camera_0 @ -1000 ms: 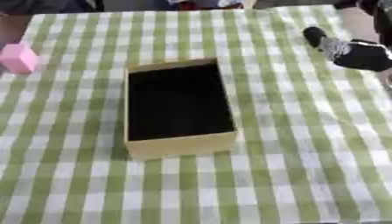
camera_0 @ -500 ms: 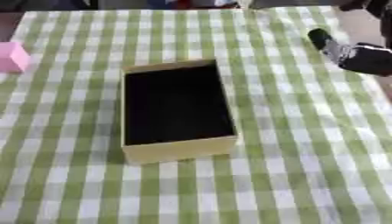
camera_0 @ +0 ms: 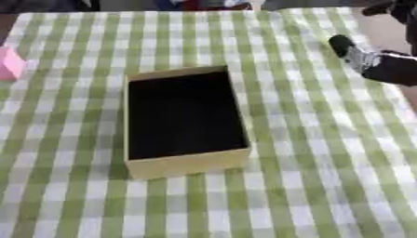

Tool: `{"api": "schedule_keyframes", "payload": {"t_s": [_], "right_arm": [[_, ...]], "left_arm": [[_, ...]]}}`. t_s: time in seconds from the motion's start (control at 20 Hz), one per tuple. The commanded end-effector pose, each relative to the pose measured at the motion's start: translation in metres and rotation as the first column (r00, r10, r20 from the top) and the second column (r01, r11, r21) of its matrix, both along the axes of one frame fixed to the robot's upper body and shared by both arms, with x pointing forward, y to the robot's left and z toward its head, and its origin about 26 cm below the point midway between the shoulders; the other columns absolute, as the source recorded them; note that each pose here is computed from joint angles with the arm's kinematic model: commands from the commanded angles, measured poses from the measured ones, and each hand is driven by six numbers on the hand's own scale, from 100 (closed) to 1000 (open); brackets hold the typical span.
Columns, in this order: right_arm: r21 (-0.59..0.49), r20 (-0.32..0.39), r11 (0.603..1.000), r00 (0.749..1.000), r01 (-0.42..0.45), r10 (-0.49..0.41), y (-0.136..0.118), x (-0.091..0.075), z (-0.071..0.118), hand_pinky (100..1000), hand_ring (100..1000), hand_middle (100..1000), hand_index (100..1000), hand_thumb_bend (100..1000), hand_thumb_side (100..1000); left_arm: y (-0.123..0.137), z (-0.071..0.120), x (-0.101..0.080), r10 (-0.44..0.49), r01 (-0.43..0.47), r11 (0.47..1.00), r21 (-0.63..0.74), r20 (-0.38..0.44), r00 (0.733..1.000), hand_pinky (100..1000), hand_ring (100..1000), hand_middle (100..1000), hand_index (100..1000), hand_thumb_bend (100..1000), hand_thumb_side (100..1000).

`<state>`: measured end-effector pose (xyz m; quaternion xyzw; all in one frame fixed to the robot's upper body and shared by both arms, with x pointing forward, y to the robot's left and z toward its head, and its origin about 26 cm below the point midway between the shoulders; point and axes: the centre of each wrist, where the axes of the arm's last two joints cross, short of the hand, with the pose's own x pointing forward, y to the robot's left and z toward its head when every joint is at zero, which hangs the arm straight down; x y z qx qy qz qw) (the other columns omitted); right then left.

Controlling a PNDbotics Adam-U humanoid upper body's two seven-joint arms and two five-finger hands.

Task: Pick up objects on the table and place them in the box.

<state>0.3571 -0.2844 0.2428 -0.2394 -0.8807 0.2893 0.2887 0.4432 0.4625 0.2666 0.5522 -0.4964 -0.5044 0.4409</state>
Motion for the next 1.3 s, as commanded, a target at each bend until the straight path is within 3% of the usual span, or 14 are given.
{"api": "schedule_keyframes", "payload": {"t_s": [0.05,0.7,1.05,1.3], "right_arm": [[-0.005,0.05,1.0,0.999,-0.003,0.004,0.0,-0.004,0.015,733,849,864,941,456,387],[0.002,0.056,1.0,0.998,-0.012,0.012,0.002,-0.004,0.017,732,848,864,941,465,396],[0.005,0.052,1.0,0.999,-0.011,0.011,0.002,-0.003,0.015,732,847,863,940,465,396],[0.005,0.051,1.0,0.999,-0.011,0.011,0.002,-0.003,0.015,732,847,863,940,464,397]], "left_arm": [[0.007,0.016,-0.003,0.029,-0.029,1.0,-0.003,0.042,0.999,833,805,754,871,583,132],[0.003,0.008,0.002,0.035,-0.034,0.999,-0.031,0.045,0.998,824,788,728,851,543,129],[-0.001,0.005,0.004,0.032,-0.032,0.999,-0.032,0.019,0.999,781,677,582,720,489,100],[-0.001,0.005,0.004,0.034,-0.034,0.999,-0.031,0.013,0.999,778,666,570,709,484,100]]}}
